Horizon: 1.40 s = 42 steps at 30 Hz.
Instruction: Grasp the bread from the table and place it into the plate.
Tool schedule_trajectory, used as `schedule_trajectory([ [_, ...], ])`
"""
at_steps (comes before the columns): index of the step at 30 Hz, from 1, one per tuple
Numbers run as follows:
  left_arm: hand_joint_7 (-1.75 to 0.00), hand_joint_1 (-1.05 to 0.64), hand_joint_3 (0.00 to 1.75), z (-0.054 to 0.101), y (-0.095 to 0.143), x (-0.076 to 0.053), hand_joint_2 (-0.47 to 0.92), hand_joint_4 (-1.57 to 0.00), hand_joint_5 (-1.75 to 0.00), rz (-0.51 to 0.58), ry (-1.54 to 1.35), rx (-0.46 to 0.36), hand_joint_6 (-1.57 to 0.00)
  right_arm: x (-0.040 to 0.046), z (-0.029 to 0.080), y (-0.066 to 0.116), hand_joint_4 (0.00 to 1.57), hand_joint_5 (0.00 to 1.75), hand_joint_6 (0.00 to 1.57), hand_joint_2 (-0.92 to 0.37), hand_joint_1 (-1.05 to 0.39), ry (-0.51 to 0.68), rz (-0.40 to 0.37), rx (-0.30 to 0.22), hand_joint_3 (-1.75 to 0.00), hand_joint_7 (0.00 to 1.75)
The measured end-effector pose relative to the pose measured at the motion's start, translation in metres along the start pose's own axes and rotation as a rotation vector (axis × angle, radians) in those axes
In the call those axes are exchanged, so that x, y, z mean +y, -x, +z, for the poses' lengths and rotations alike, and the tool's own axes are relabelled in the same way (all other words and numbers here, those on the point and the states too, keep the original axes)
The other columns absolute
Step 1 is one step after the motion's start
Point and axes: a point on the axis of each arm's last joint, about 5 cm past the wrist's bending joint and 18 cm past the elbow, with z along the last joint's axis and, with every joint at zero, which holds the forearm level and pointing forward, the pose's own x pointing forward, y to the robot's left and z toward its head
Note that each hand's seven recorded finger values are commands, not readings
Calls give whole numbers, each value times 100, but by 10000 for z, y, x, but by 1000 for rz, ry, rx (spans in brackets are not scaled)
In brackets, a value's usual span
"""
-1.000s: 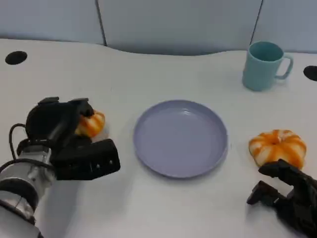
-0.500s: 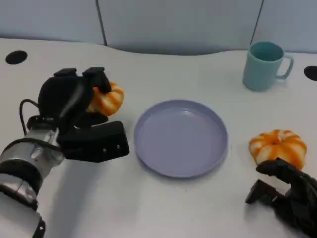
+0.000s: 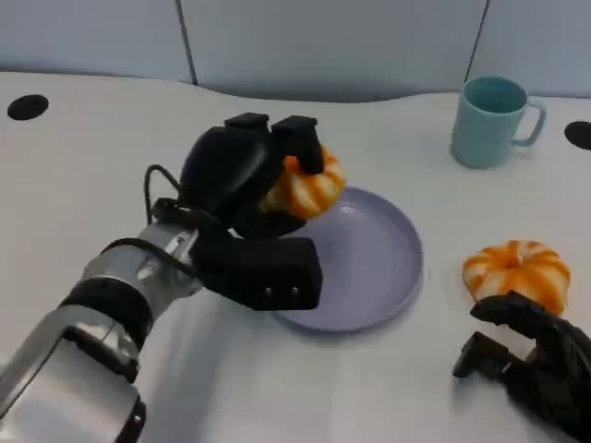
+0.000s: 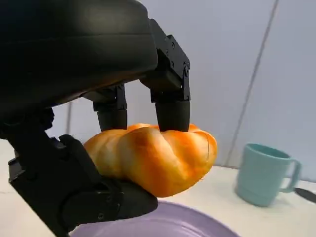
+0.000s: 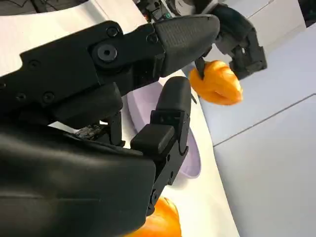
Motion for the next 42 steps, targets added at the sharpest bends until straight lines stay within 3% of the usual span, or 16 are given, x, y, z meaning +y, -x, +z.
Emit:
schedule_trajectory([
  [5,-175,-14,135,147,-43,-97,38,-98,-175,-57,37,-86,-78,5,0,-6,65,140,71,-92,-42,2,-5,1,-16,89],
  [12,-175,-17,135,247,-75,-177,35,-101,-175,-136,25,-125,-77,15,2,-14,64,142,71,-92,-43,8,-3,4,-15,90],
  [14,-159,-19,133,284,-79,-214,37,-99,-175,-167,21,-135,-82,18,3,-18,64,141,71,-92,-43,13,-2,4,-16,90],
  [15,-156,-20,132,293,-82,-225,38,-99,-175,-185,17,-134,-83,20,3,-20,64,141,71,-92,-43,15,-1,5,-16,90],
  [17,-169,-21,129,299,-81,-238,38,-101,-175,-219,6,-129,-79,24,1,-22,63,141,71,-92,-43,15,0,6,-16,90],
  [20,-174,-23,123,285,-73,-252,44,-101,-175,-254,-26,-110,-77,29,2,-20,64,141,71,-92,-43,17,0,6,-17,91],
  [24,-175,-24,120,264,-64,-263,46,-101,-175,-295,-60,-80,-76,34,0,-10,64,141,70,-92,-43,21,-6,3,-18,91],
  [31,-175,-22,100,261,-65,-281,56,-98,-175,-348,-150,-93,-71,43,-4,-7,63,141,68,-92,-44,23,-4,3,-18,94],
  [33,-150,-22,92,262,-69,-279,59,-88,-175,-352,-159,-97,-73,45,-7,-8,63,140,68,-92,-44,23,-4,3,-18,94],
  [37,-140,-22,88,268,-75,-274,61,-84,-175,-351,-155,-107,-76,47,-9,-10,63,140,67,-92,-44,23,-4,2,-17,95],
  [38,-115,-24,77,268,-75,-274,62,-67,-160,-351,-155,-107,-59,48,-10,-10,63,140,67,-92,-44,23,-3,2,-17,95],
  [39,-82,-25,59,268,-75,-273,69,-57,-148,-351,-153,-107,-58,48,-10,-10,63,140,67,-92,-44,22,-4,2,-18,95],
  [40,-68,-26,50,268,-76,-270,72,-54,-144,-350,-149,-110,-58,47,-11,-10,63,139,67,-92,-44,22,-4,2,-18,95],
  [42,-30,-33,25,269,-78,-265,83,-37,-100,-356,-140,-112,-47,47,-11,-9,64,139,67,-92,-44,21,-5,1,-16,95],
])
